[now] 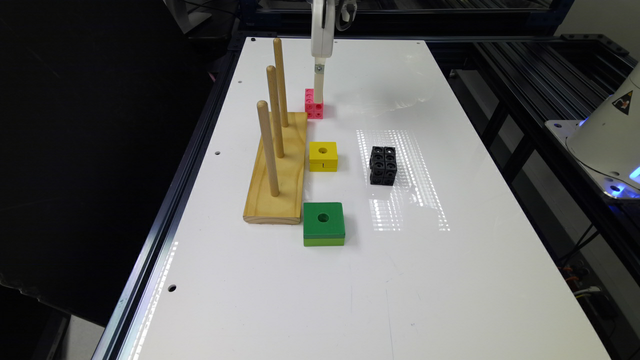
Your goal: Pick up pink block.
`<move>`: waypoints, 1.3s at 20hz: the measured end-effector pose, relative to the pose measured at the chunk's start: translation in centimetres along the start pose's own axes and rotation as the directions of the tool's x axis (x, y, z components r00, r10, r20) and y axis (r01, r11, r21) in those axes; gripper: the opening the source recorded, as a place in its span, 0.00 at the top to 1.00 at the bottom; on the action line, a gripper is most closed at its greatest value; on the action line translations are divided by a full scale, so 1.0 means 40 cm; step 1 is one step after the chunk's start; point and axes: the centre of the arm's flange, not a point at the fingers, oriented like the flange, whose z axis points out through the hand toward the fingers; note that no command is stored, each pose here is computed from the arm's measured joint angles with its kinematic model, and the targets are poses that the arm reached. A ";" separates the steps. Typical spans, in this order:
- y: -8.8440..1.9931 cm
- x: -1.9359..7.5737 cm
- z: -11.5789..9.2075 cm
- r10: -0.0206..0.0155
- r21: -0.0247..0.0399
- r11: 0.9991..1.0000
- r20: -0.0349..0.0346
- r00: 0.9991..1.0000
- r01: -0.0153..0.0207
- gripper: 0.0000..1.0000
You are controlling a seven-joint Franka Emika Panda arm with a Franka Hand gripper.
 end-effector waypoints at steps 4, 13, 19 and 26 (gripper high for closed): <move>-0.004 0.004 0.035 0.000 0.003 1.000 0.001 1.000 0.000 0.00; -0.017 0.020 0.049 -0.001 0.010 1.000 -0.004 1.000 0.001 0.00; -0.016 0.016 0.078 -0.001 0.007 1.000 0.005 1.000 0.001 0.00; -0.016 0.016 0.110 -0.001 0.011 1.000 0.003 1.000 0.001 0.00</move>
